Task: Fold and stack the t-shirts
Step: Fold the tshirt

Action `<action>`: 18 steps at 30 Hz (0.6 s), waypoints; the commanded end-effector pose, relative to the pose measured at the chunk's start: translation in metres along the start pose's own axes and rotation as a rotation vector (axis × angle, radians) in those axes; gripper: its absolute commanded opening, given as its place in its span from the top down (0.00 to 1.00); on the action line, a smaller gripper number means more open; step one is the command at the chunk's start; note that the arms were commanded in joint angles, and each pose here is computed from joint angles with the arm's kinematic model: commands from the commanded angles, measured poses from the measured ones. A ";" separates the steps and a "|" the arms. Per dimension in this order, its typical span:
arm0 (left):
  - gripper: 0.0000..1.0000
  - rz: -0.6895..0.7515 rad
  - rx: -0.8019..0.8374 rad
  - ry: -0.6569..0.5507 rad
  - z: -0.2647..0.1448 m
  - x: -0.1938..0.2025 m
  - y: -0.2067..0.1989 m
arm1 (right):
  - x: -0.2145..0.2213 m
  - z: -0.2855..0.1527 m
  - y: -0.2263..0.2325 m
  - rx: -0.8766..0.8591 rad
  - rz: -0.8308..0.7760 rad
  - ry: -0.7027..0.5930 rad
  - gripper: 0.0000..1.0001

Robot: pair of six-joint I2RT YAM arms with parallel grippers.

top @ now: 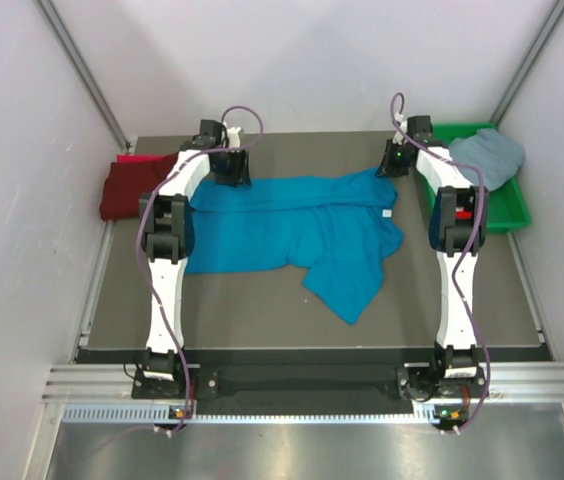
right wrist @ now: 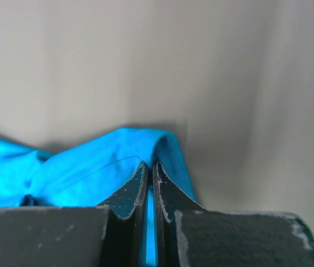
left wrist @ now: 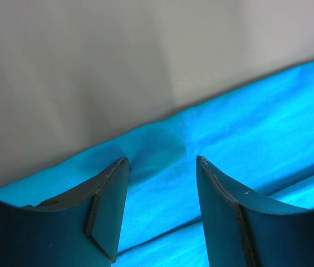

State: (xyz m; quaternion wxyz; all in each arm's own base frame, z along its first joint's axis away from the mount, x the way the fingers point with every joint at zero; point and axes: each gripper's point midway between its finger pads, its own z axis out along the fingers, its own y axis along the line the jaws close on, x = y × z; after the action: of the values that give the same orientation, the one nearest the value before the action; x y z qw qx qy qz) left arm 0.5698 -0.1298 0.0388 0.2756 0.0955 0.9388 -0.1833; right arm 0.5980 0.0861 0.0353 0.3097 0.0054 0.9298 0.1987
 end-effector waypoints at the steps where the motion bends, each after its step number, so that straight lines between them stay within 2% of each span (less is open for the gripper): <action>1: 0.43 -0.040 -0.035 0.135 0.012 0.044 0.001 | -0.028 -0.008 -0.020 0.064 -0.001 -0.081 0.99; 2: 0.43 -0.043 -0.039 0.132 0.011 0.042 0.002 | -0.028 -0.009 -0.021 0.081 -0.005 -0.080 1.00; 3: 0.43 -0.041 -0.044 0.130 0.011 0.042 0.002 | -0.033 -0.017 -0.044 0.130 0.014 -0.093 1.00; 9: 0.43 -0.049 -0.046 0.113 0.012 0.036 0.002 | -0.039 -0.025 -0.074 0.218 0.008 -0.112 1.00; 18: 0.43 0.006 -0.087 0.024 0.028 0.008 0.009 | -0.055 -0.021 -0.078 0.232 -0.020 -0.156 1.00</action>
State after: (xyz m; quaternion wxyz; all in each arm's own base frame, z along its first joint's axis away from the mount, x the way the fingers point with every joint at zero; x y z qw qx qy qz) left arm 0.5760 -0.1332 0.0384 0.2823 0.0880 0.9415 -0.1618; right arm 0.6218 0.0189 0.0486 0.3512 0.0446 0.9277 0.1187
